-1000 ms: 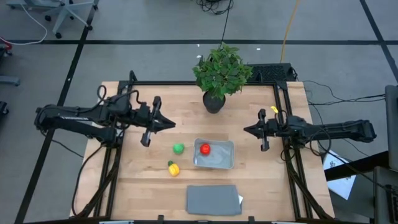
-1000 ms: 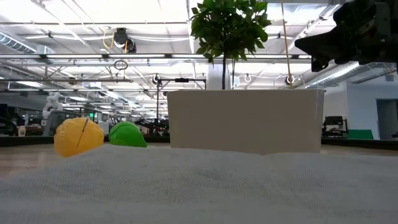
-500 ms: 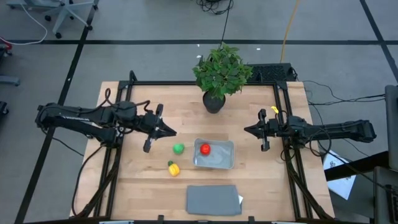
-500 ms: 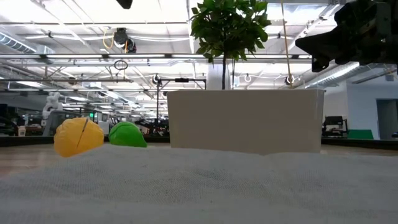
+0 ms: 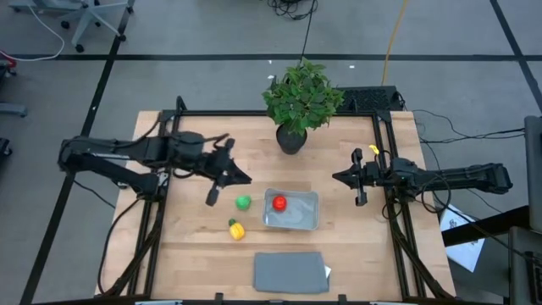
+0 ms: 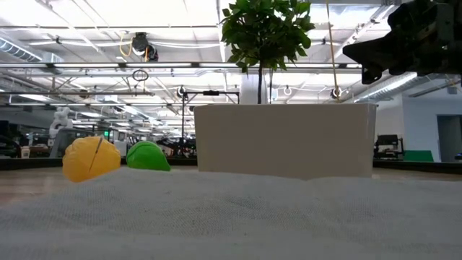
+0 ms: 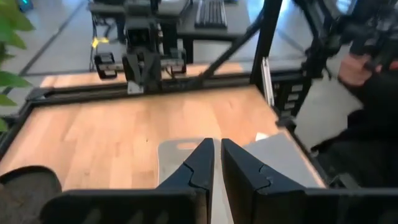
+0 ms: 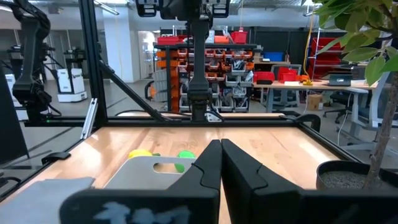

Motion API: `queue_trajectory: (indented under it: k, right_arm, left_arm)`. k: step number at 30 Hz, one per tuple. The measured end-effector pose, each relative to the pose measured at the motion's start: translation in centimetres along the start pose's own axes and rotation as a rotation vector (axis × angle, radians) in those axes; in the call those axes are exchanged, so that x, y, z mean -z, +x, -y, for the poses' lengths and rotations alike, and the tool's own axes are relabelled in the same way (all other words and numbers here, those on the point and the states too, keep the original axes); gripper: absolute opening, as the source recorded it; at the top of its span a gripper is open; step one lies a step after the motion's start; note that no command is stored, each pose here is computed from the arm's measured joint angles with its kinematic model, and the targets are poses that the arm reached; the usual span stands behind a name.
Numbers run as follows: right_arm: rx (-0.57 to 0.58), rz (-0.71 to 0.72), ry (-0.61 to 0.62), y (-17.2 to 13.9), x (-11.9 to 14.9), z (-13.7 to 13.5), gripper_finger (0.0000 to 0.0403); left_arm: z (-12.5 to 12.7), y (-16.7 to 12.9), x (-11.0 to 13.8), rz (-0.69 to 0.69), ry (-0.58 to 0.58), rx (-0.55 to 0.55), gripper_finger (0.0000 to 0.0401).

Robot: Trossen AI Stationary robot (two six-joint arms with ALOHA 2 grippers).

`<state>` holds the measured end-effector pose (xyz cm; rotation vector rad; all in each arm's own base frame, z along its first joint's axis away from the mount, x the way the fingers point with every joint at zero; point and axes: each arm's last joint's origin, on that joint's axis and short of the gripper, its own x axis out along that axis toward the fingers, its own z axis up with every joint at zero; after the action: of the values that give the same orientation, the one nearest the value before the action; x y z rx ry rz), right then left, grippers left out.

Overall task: Pick and placing Produce into tupperware
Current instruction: Put the pineapple into the basket

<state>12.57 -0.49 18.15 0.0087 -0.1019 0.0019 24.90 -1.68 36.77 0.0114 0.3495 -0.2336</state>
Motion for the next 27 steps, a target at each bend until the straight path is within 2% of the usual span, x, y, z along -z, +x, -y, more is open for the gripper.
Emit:
queue_trajectory:
  k: [10, 17, 23, 27]
  right_arm:
    - [0.000, -0.008, 0.004, 0.0, 0.1, 0.0, 0.0000]
    - [0.000, -0.010, 0.005, 0.0, 0.1, 0.0, 0.0000]
    - [0.000, -0.019, 0.005, 0.1, 0.2, 0.0, 0.0000]
    - [0.000, -0.027, 0.005, 0.1, 0.3, 0.0, 0.0000]
  left_arm:
    - [-0.3, 2.5, -1.7, -0.200, 0.096, 0.086, 0.0033]
    - [-0.5, 3.8, -2.2, -0.293, 0.100, 0.146, 0.0033]
    - [-0.2, 4.3, -1.5, -0.337, 0.250, 0.213, 0.0033]
    - [0.5, 4.5, -1.0, -0.370, 0.399, 0.273, 0.0033]
